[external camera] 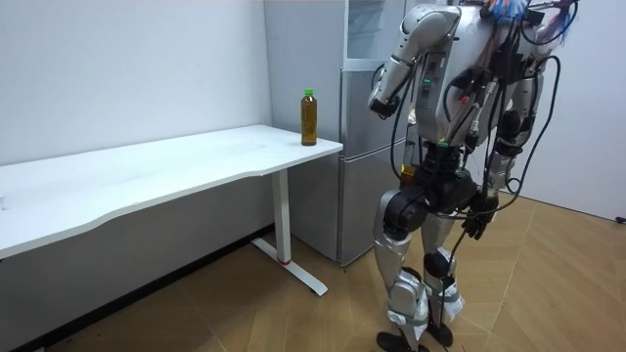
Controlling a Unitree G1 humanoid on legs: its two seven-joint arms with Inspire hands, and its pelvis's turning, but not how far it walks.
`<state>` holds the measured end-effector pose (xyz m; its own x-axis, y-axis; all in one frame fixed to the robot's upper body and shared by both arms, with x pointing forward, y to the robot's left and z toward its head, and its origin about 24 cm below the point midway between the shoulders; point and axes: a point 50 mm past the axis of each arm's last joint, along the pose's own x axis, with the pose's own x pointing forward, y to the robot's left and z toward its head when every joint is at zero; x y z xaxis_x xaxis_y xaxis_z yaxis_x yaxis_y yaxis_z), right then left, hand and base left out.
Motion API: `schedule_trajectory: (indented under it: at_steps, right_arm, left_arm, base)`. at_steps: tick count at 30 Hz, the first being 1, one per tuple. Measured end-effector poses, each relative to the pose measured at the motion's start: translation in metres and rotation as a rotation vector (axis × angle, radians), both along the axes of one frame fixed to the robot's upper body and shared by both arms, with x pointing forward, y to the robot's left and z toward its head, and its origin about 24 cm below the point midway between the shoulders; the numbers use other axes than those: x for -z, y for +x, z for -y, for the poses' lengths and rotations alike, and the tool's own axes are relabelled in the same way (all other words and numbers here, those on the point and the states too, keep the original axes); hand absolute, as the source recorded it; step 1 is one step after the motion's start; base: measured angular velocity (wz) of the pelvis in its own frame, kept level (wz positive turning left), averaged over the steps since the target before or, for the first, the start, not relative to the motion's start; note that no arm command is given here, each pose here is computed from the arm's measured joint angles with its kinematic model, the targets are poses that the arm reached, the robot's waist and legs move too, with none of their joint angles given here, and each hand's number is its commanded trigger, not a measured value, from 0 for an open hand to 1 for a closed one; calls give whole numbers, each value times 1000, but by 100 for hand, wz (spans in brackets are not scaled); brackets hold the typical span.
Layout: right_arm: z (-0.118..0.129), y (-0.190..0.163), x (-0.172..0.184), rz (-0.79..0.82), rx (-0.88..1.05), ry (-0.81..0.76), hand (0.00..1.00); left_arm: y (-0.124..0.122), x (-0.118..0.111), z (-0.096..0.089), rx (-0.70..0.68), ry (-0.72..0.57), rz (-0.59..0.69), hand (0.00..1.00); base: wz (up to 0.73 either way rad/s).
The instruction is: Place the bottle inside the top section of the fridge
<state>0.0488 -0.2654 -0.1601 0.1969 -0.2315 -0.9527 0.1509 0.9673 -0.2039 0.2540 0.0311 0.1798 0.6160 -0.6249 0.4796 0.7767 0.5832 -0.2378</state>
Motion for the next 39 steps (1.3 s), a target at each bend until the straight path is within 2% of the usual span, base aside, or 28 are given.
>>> schedule_trajectory:
  at_steps: [6, 24, 36, 39]
  right_arm:
    - [-1, -1, 0, -3, 2, 12, 0]
    - [-2, 5, 0, 12, 6, 15, 0]
    - [0, 6, 0, 5, 12, -39, 0]
    - [1, 3, 0, -9, 6, -44, 0]
  left_arm:
    - [1, 3, 9, 83, 46, 21, 0]
    - [-2, 5, 11, 154, 70, 54, 0]
    - [6, 19, 9, 126, 135, 10, 0]
    - [5, 23, 9, 110, 198, 33, 0]
  base:
    - [-14]
    - [-5]
    - [5]
    - [13]
